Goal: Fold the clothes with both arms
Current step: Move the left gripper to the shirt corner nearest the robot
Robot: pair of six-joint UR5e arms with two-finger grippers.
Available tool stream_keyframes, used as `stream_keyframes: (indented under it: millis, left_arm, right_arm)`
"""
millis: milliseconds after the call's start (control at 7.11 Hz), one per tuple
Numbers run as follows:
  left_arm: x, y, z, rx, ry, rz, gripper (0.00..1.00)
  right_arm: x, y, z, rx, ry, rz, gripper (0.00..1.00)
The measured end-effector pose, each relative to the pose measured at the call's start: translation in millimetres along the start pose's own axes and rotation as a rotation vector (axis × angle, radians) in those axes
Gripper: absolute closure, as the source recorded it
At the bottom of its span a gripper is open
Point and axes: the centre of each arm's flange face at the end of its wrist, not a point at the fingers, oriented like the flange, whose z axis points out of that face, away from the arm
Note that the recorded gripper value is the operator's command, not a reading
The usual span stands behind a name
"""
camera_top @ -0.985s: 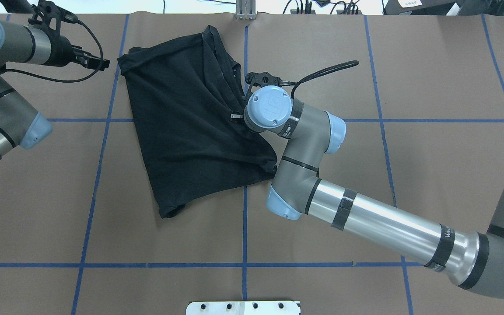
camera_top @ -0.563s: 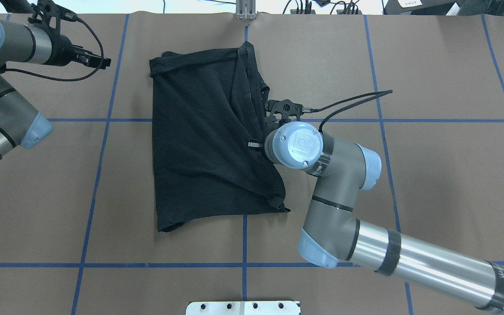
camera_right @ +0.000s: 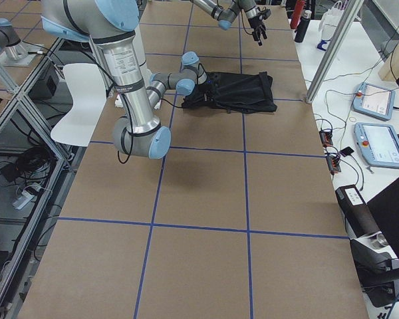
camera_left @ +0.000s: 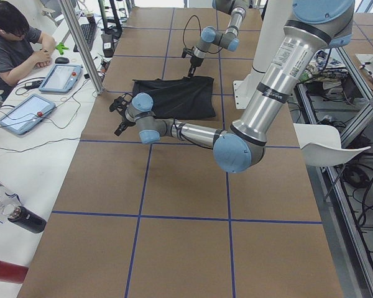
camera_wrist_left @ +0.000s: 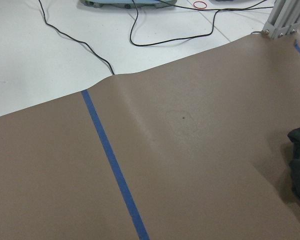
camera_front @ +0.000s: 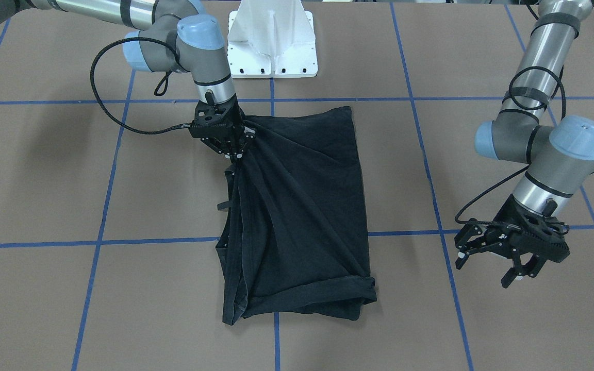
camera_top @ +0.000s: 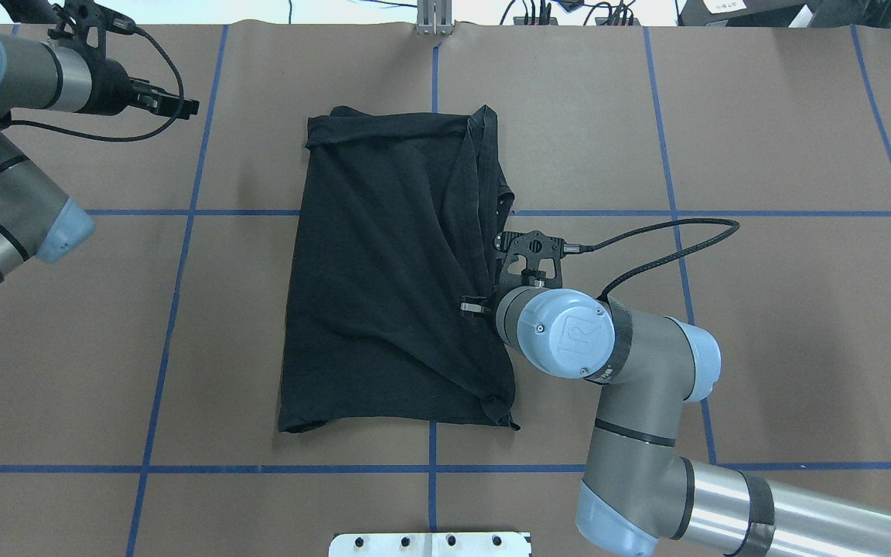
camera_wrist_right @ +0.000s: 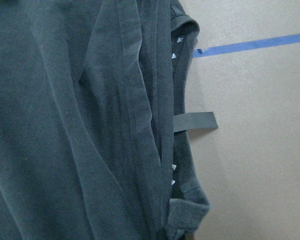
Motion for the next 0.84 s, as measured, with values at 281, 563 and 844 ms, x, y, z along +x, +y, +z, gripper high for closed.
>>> stream_keyframes:
  millis: [281, 563, 844]
  left_arm:
    - [10, -5, -6, 0.003, 0.029, -0.015, 0.0]
    - [57, 11, -17, -0.005, 0.108, -0.086, 0.0]
    - [140, 59, -38, -0.056, 0.234, -0.244, 0.0]
  right_arm:
    - [5, -1, -12, 0.004, -0.013, 0.003, 0.0]
    - [13, -5, -24, 0.005, -0.017, 0.007, 0.0]
    - [29, -4, -35, 0.003, -0.015, 0.021, 0.0]
